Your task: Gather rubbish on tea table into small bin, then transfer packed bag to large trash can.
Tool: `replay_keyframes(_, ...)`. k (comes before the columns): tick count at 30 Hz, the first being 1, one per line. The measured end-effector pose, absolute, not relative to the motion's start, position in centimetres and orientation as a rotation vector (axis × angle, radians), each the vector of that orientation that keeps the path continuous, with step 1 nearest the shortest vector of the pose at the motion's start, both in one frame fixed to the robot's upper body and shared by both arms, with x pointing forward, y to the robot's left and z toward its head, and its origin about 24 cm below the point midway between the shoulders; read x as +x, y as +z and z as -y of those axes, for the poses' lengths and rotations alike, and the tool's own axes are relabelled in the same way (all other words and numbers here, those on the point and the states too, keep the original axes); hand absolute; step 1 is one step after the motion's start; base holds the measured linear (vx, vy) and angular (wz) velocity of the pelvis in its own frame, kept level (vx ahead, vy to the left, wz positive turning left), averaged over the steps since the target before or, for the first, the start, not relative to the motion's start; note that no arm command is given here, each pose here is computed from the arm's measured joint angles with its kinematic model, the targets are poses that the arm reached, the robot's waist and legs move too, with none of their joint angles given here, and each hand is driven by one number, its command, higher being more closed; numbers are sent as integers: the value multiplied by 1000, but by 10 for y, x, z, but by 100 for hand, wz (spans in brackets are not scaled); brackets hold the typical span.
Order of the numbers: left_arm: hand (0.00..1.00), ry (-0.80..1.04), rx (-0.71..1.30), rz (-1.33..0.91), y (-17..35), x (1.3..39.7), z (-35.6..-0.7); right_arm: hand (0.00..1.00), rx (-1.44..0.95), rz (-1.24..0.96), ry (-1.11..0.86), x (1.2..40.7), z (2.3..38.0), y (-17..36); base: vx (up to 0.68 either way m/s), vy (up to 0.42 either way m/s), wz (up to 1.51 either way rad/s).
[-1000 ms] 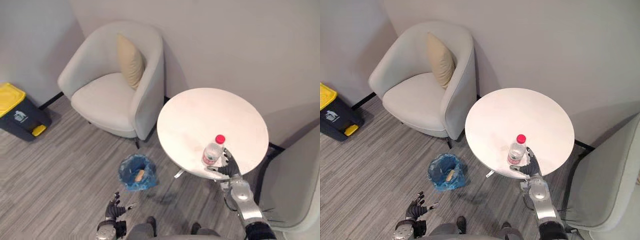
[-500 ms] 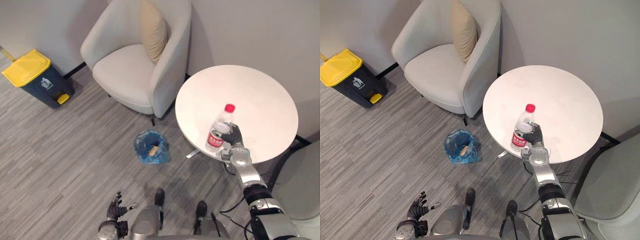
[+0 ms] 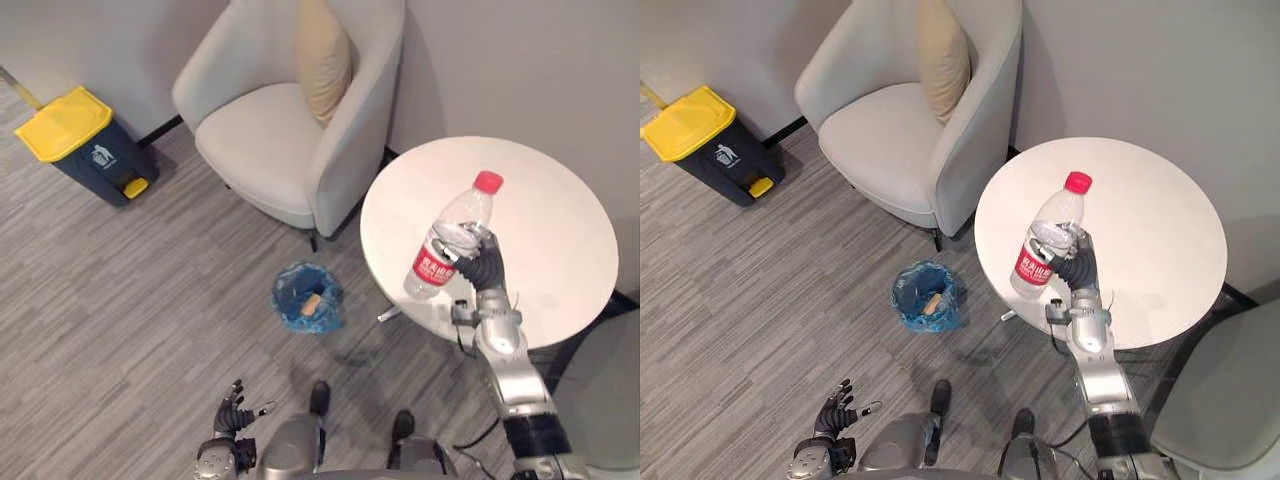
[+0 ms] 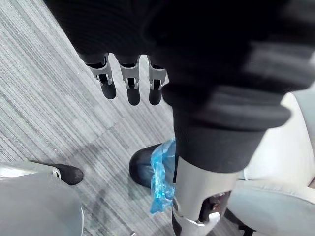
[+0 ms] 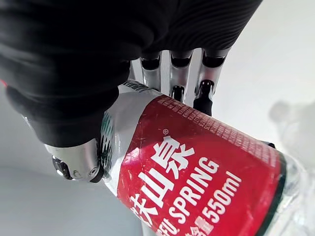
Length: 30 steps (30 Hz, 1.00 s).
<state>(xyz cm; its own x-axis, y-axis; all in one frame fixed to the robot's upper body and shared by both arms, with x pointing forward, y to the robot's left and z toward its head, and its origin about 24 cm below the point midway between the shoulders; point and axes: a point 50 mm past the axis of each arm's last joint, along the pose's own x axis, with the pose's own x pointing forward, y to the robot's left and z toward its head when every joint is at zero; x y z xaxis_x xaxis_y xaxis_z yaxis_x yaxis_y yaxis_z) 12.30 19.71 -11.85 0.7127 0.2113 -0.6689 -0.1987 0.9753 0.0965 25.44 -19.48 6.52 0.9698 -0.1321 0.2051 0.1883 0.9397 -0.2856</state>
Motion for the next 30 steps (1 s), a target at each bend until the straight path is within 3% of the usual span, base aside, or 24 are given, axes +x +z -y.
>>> replay_keyframes(11,0,223,48,-755,-121,129,-195,100,-353,159,-78,243,175,55,69,62,51)
replay_keyframes(22,0,171,152,-763,-120,129,-207,100,-447,-77,78,223,159,-3,192,47,35)
replay_keyframes(30,0,152,138,-646,-106,168,-196,100,-721,-36,124,290,175,18,71,-92,48)
